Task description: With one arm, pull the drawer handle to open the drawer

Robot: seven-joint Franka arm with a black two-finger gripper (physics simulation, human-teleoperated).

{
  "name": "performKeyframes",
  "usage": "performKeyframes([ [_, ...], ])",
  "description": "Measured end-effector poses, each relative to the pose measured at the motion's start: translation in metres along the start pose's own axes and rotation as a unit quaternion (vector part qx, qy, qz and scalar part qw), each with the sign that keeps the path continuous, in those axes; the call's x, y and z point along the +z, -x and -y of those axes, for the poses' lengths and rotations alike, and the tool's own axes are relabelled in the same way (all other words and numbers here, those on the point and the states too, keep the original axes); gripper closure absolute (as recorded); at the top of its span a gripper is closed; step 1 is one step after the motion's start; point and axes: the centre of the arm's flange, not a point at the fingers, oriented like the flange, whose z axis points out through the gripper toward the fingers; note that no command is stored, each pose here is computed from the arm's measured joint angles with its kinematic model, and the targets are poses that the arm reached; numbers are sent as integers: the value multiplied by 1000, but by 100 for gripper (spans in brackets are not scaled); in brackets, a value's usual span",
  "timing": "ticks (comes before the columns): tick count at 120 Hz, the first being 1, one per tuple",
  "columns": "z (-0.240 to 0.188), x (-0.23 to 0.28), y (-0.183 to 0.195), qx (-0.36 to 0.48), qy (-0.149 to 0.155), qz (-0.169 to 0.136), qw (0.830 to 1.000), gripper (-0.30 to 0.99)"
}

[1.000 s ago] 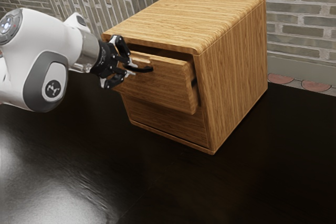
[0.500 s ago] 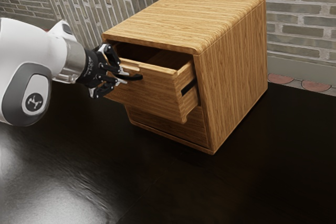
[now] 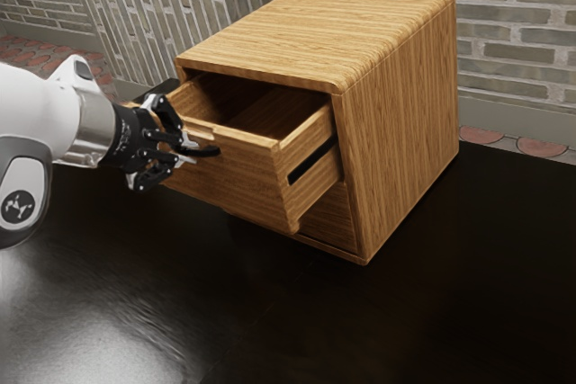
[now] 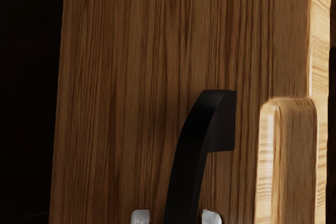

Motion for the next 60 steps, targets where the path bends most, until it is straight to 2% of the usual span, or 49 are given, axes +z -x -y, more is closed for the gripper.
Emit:
performKeyframes([
  [60,22,-27,-9,-9,3,-6,1000,76],
])
